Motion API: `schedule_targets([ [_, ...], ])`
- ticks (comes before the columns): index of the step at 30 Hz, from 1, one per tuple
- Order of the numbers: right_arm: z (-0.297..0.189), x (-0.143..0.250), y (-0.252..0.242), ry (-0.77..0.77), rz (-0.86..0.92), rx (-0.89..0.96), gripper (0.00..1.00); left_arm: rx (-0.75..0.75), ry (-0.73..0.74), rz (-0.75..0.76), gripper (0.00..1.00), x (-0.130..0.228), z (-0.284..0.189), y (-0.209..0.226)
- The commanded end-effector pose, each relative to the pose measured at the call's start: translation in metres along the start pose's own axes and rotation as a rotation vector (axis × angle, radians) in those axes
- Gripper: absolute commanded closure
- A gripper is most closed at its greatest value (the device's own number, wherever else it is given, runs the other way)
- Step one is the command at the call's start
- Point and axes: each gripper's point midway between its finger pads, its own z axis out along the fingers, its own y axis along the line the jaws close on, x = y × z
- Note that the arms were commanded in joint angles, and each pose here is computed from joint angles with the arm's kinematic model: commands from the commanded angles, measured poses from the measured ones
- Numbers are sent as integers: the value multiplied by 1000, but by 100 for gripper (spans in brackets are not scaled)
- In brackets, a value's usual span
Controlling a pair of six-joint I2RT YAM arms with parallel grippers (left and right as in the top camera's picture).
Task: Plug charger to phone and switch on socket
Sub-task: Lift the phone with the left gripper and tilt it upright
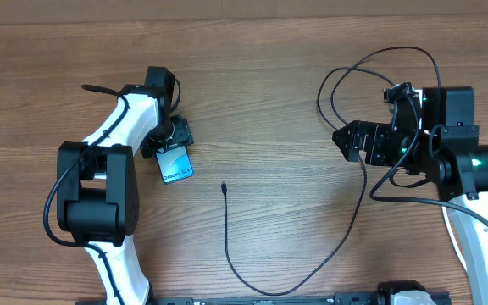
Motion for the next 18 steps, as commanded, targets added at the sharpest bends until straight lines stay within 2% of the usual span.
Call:
schedule_targets([
  [1, -3, -6, 3, -16, -12, -3, 0, -32, 236, -13, 28, 54, 48, 8],
  [18, -3, -6, 3, -16, -12, -3, 0, 7, 159, -13, 32, 5, -14, -14],
])
